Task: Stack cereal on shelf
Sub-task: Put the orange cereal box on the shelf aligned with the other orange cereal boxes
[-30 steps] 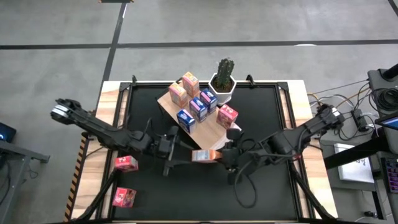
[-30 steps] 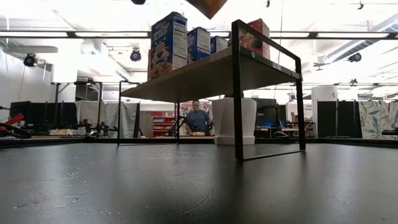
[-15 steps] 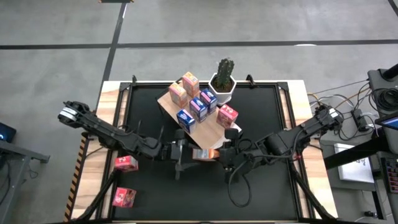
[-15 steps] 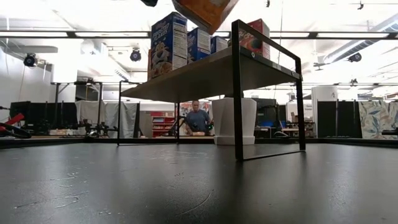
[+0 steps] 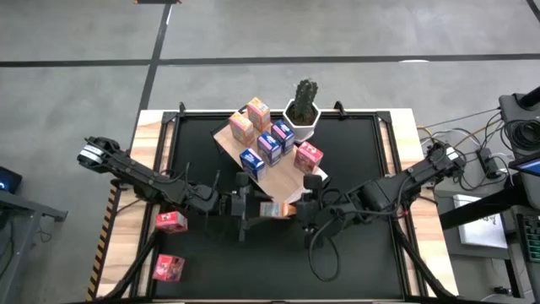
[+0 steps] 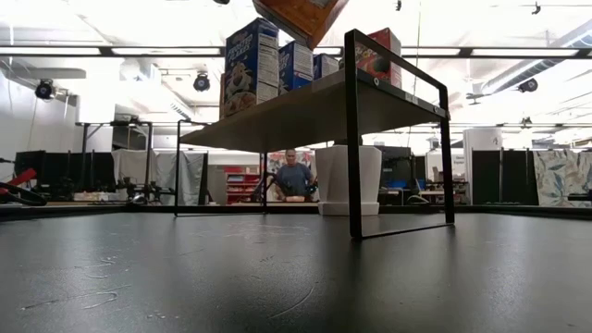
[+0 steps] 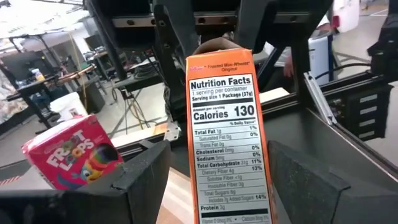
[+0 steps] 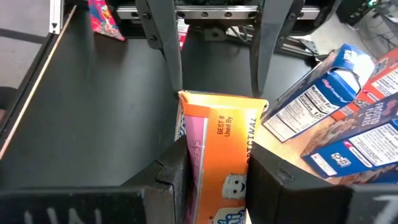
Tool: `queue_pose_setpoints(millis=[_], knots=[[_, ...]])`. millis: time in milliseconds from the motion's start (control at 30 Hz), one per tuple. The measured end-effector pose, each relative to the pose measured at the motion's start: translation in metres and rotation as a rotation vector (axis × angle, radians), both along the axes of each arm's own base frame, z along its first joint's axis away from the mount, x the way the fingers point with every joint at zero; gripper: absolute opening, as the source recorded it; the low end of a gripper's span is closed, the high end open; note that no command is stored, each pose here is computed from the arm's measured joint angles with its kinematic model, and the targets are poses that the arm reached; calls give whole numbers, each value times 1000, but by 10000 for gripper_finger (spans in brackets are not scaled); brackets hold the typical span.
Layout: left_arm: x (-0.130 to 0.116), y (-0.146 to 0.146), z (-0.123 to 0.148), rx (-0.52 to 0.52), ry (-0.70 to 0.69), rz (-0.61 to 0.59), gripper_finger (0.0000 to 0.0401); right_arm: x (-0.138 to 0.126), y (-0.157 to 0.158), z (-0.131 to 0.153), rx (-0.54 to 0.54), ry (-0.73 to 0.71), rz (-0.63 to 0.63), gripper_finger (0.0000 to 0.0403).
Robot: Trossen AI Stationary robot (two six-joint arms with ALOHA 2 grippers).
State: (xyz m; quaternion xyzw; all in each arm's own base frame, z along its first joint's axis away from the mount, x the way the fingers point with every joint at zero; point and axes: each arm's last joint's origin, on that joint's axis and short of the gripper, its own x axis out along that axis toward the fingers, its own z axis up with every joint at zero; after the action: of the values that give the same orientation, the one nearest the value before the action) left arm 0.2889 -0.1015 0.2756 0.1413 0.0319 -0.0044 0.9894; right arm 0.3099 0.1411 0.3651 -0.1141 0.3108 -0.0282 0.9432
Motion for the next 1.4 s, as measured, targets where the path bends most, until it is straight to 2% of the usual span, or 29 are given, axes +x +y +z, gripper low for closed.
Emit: queue_pose_setpoints(millis=[300,500,700,900,1200,1400], knots=[[5,-2,-9,5,34,-17,246,0,0,0,3,-4,1,107],[5,-2,-9,5,33,-20,213,1,0,1,7,-16,-3,110],[5,-2,-9,6,34,-21,173,1,0,1,7,-18,-4,145],[5,-2,-9,5,31,-21,170,0,0,6,1,-32,6,191],[-3,-12,-3,28,9,-64,171,-29,-8,42,10,-133,53,215],[-16,-26,9,65,-63,-123,171,-42,-15,43,2,-170,69,215]])
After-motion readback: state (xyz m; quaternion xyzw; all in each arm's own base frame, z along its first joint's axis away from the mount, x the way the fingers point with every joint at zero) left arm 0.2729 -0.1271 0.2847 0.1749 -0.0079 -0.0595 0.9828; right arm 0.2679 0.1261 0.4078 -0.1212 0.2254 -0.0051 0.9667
